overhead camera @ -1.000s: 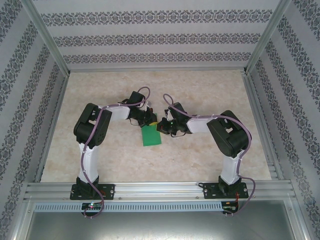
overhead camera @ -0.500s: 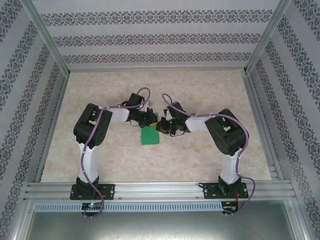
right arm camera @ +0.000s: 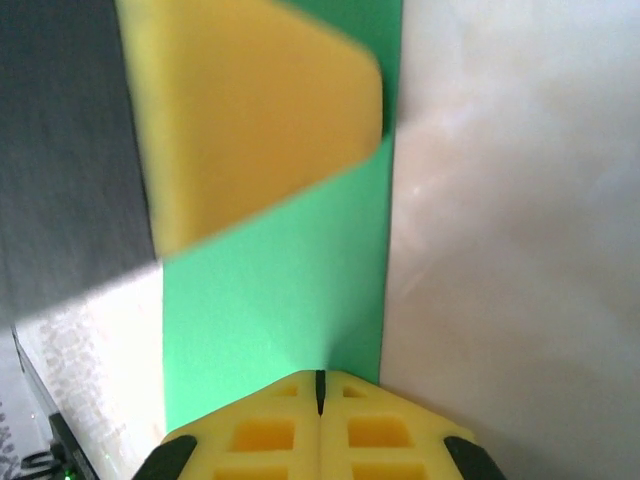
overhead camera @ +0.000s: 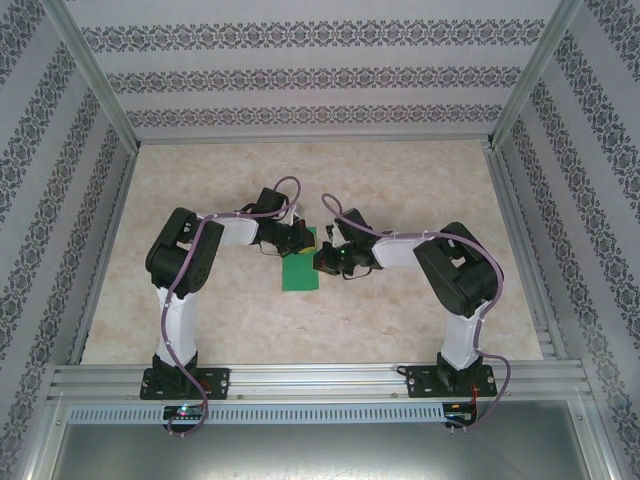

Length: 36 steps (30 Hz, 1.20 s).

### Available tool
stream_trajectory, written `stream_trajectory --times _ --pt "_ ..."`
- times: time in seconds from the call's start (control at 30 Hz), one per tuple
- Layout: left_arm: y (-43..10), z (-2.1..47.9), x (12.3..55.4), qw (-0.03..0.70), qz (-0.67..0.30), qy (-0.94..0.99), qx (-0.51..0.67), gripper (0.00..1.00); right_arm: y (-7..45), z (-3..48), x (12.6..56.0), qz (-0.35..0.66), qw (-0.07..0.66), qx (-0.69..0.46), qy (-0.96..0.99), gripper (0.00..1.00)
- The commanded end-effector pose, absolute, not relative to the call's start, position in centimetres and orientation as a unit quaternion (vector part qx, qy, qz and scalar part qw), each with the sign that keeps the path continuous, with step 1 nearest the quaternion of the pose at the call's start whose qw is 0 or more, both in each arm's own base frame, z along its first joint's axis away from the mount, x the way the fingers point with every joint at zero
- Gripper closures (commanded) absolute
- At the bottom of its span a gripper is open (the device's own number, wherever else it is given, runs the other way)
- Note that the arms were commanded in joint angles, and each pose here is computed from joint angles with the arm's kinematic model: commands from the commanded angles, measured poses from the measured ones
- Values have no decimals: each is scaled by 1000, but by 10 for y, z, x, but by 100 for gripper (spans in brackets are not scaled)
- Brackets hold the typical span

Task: Fold a paper plane with a square sheet of paper (pick it up from the middle)
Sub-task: First fold in half a square sheet of paper at the center of the table.

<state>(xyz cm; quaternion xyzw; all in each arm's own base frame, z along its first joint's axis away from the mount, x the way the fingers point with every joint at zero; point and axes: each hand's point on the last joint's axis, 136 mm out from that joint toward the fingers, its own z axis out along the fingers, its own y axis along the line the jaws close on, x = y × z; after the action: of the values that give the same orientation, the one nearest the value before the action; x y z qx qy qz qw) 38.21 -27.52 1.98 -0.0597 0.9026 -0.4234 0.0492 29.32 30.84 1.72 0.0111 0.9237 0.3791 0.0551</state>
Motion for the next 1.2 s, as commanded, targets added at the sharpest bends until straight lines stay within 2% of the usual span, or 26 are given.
stream_trajectory --times 0.0,0.53,0.63,0.83,0.97,1.17 --pt "-248 -26 360 10 -351 931 -104 100 303 6 253 362 1 3 932 100" --pt "-250 -19 365 12 -365 926 -98 100 292 -7 197 328 -11 12 944 100" --pt "-254 -8 370 23 -378 922 -86 100 294 13 210 336 33 3 941 100" --pt "-267 44 383 70 -422 903 -50 100 297 66 258 350 141 17 926 100" --pt "-269 57 382 78 -431 898 -34 99 307 65 278 362 139 40 921 100" --pt "-274 49 374 65 -422 904 4 99 315 46 295 362 121 74 921 100"
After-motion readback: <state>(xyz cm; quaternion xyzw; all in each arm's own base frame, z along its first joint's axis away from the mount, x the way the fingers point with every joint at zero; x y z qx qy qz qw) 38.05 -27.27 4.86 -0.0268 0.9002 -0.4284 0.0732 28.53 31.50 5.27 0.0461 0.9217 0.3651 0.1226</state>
